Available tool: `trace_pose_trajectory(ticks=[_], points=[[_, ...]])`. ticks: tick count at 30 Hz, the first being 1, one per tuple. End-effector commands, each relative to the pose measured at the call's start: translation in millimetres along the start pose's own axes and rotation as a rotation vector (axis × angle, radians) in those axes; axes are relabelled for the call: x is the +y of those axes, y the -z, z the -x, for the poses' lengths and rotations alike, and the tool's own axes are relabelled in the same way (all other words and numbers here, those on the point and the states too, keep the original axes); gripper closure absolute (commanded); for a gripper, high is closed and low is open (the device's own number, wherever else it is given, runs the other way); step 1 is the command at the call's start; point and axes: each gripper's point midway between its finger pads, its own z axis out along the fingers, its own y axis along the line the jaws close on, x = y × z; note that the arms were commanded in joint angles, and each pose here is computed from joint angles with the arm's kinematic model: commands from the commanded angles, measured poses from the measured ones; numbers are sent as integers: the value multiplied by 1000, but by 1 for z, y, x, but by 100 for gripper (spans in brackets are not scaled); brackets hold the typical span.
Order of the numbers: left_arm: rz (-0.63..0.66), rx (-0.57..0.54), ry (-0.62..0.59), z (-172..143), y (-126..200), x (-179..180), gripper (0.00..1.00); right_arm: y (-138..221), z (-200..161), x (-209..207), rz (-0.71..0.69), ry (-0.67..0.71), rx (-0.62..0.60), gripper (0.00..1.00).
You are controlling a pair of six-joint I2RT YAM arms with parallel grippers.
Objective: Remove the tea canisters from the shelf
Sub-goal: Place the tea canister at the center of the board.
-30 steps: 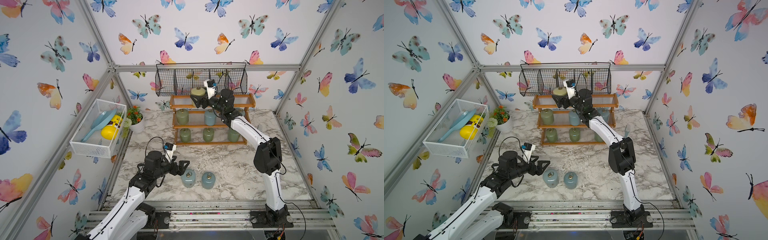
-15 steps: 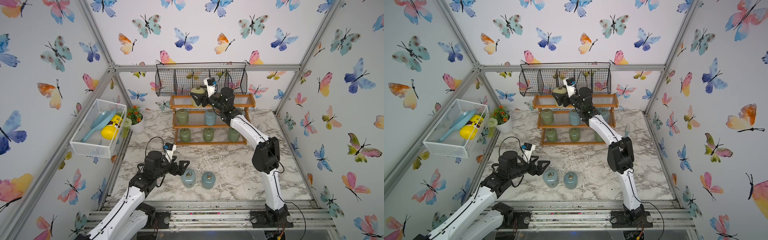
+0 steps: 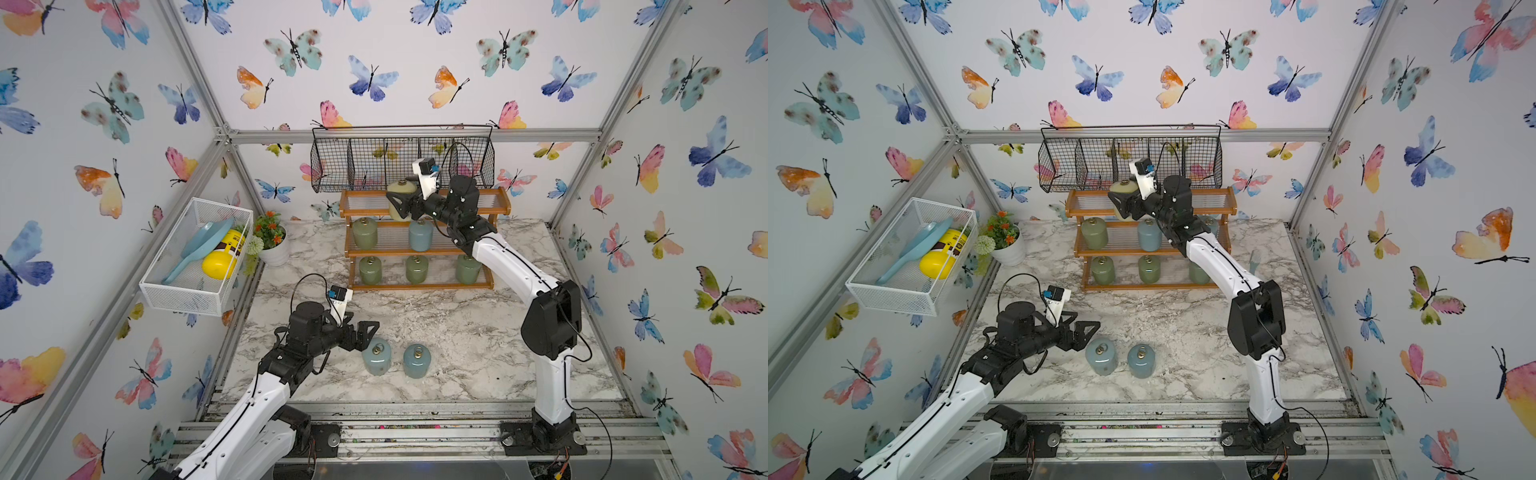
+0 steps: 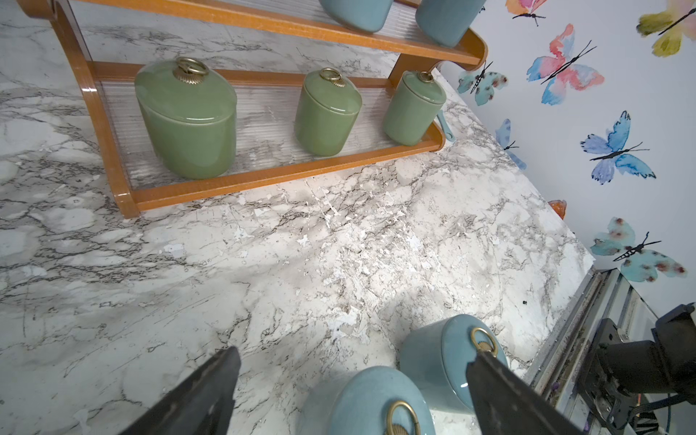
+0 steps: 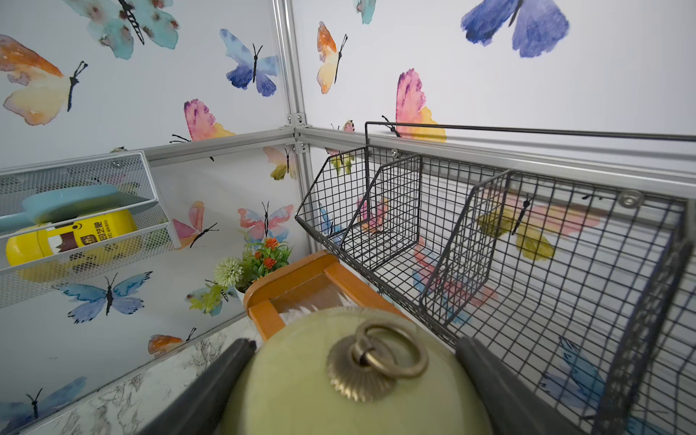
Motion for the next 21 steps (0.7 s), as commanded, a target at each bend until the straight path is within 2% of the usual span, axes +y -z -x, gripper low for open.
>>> trace_pose_trajectory(ticks=[1, 6, 10, 21], points=[[2, -1, 8, -1, 1, 1, 2, 34, 66, 18, 16, 96, -136, 22], [-4, -1, 9, 0, 1, 0, 1, 68, 61, 27, -15, 104, -111, 22], [-10, -1, 8, 1, 2, -2, 2, 100, 44, 34, -50, 94, -81, 22], [-44, 18, 2, 0, 0, -8, 1, 186, -32, 62, -108, 21, 22, 22]])
